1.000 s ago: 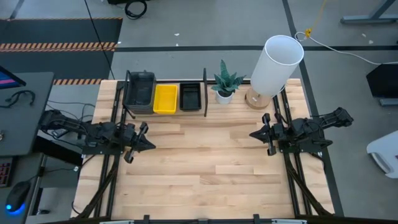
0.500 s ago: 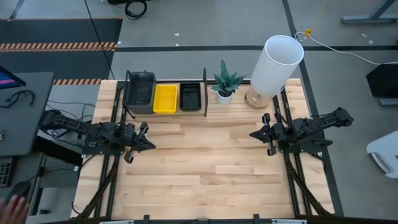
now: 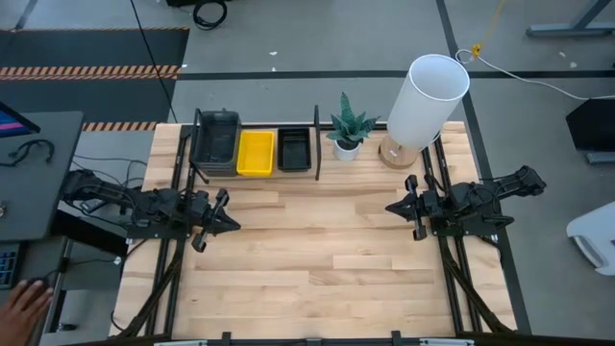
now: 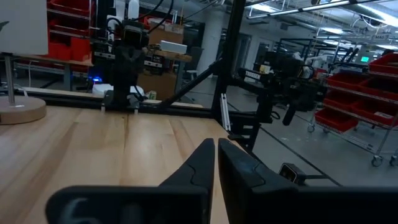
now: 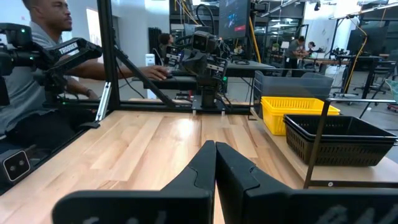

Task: Stack baskets on shelf by color
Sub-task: Return to Home Position

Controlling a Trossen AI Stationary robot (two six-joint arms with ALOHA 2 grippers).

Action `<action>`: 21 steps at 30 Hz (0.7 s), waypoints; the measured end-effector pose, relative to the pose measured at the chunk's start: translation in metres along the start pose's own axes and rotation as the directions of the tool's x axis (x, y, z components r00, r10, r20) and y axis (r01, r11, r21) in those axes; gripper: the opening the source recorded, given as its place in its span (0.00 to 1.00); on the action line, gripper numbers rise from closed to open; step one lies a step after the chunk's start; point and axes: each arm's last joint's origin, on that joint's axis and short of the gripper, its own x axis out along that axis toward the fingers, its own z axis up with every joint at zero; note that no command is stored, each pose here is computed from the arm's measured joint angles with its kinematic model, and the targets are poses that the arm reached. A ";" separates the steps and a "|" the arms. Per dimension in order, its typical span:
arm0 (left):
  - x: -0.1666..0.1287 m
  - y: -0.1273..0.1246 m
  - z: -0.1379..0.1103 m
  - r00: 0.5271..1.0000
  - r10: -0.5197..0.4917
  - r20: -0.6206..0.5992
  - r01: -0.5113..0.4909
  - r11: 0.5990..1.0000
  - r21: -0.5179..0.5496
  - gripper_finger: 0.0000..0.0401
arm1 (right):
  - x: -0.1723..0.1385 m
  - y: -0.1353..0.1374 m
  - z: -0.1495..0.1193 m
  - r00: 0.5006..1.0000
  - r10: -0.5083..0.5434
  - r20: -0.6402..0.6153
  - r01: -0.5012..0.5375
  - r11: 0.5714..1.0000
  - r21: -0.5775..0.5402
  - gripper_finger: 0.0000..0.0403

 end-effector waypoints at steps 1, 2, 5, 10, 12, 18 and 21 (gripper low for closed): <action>0.000 0.000 0.000 1.000 0.000 0.000 0.000 1.000 0.000 0.07 | 0.000 0.000 0.000 1.000 0.000 0.000 0.000 1.000 0.000 0.03; 0.000 0.000 0.000 1.000 0.000 0.000 0.000 1.000 0.000 0.07 | 0.000 0.000 0.000 1.000 0.000 0.000 0.000 1.000 0.000 0.03; 0.000 0.000 0.000 1.000 0.000 0.000 0.000 1.000 0.000 0.06 | 0.000 0.000 0.000 1.000 0.000 0.000 0.000 1.000 0.000 0.03; 0.000 0.000 0.000 1.000 0.000 0.000 0.000 1.000 0.000 0.05 | 0.000 0.000 0.000 1.000 0.000 0.000 0.000 1.000 0.000 0.03; 0.000 0.000 0.000 1.000 0.000 0.000 0.000 1.000 0.001 0.05 | 0.000 0.000 0.000 1.000 0.000 0.000 0.000 1.000 0.000 0.03; 0.000 0.000 0.000 1.000 0.000 0.000 0.000 1.000 0.001 0.07 | 0.000 0.000 0.000 1.000 0.000 0.000 0.000 1.000 0.000 0.03; 0.000 0.000 0.000 1.000 0.000 -0.001 0.000 1.000 0.001 0.08 | 0.000 0.000 0.000 1.000 0.000 0.000 0.000 1.000 0.000 0.03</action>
